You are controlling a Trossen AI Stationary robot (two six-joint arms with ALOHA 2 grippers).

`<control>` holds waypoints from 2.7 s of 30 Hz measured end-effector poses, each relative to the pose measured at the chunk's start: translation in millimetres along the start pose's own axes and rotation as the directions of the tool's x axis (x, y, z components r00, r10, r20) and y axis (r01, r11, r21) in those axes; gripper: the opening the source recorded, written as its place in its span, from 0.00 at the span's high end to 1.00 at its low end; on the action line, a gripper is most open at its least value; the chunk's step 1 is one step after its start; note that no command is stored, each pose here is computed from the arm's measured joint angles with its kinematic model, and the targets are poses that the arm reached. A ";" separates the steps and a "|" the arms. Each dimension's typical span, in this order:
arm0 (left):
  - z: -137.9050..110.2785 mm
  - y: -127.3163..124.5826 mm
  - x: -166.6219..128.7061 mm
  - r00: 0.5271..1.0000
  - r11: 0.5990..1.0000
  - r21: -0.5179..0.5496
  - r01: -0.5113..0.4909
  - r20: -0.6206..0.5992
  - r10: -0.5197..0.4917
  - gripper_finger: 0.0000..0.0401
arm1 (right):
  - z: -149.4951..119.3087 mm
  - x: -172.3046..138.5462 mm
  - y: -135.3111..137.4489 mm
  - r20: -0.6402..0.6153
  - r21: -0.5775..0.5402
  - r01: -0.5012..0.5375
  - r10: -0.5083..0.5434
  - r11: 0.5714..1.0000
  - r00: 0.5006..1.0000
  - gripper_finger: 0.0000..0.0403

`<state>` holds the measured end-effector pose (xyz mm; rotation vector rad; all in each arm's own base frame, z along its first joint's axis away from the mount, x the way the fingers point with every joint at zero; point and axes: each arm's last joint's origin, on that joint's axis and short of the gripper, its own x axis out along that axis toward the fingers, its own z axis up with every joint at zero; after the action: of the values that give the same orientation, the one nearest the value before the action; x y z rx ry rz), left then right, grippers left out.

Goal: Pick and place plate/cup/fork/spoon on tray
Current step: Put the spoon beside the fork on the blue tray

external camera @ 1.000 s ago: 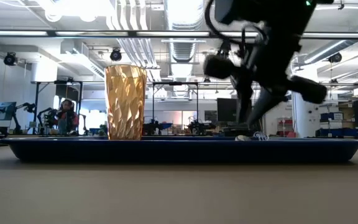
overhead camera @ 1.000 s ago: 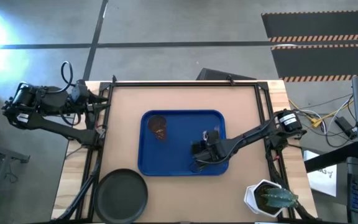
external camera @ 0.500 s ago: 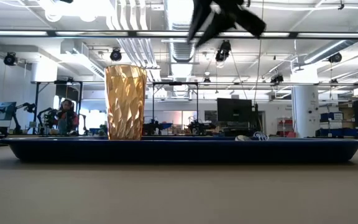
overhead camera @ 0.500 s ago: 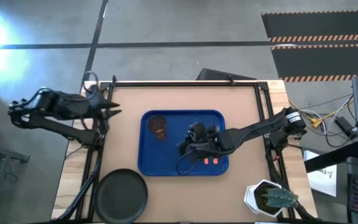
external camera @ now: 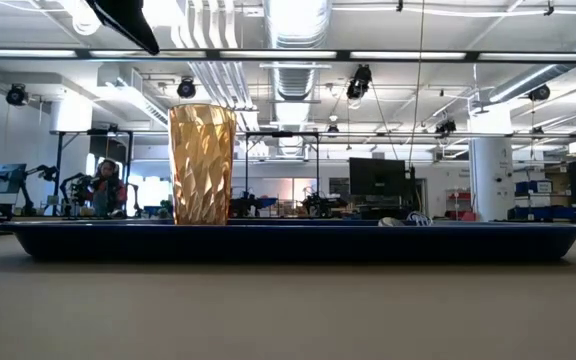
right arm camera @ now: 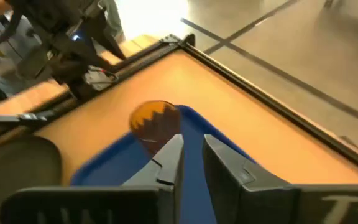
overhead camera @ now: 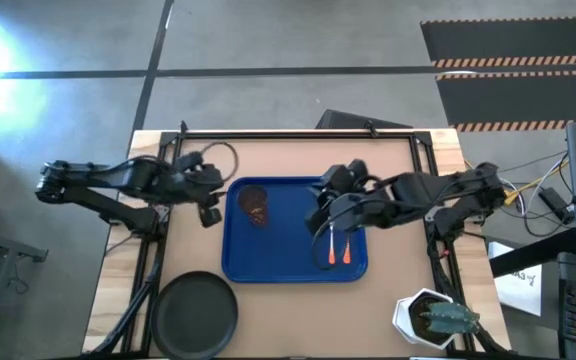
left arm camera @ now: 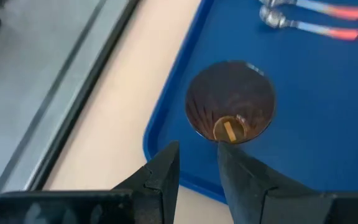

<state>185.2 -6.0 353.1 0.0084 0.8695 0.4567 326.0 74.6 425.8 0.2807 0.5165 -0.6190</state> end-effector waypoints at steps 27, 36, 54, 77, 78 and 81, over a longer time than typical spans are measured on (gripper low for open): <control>33.2 17.2 91.4 0.988 0.979 -0.199 -0.034 -0.156 0.003 0.61 | 15.2 -46.9 -38.5 -0.036 -0.169 0.009 -0.015 0.986 0.999 0.72; 32.1 19.9 113.8 0.969 0.979 -0.202 0.020 -0.238 -0.069 0.61 | 18.1 -54.4 -44.6 -0.023 -0.163 0.001 -0.004 0.987 1.000 0.74; 28.6 12.5 142.1 0.942 0.991 -0.130 0.023 -0.328 -0.065 0.97 | 18.6 -55.2 -45.4 -0.017 -0.165 0.005 -0.008 0.986 1.000 0.77; 23.6 42.1 128.6 0.934 0.984 -0.180 -0.008 -0.352 -0.057 1.00 | 15.8 -48.9 -40.4 -0.031 -0.157 0.009 -0.015 0.987 0.999 0.79; 23.6 42.9 128.8 0.934 0.983 -0.184 -0.010 -0.353 -0.056 1.00 | 15.7 -48.8 -40.2 -0.034 -0.157 0.006 -0.012 0.988 0.999 0.78; 23.5 44.0 129.0 0.934 0.982 -0.190 -0.011 -0.354 -0.058 1.00 | 15.5 -48.3 -39.8 -0.035 -0.152 0.007 -0.012 0.988 0.999 0.77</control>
<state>257.3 88.2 282.0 -0.2685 1.1800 0.5263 273.8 60.3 460.8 0.1455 0.5969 -0.5815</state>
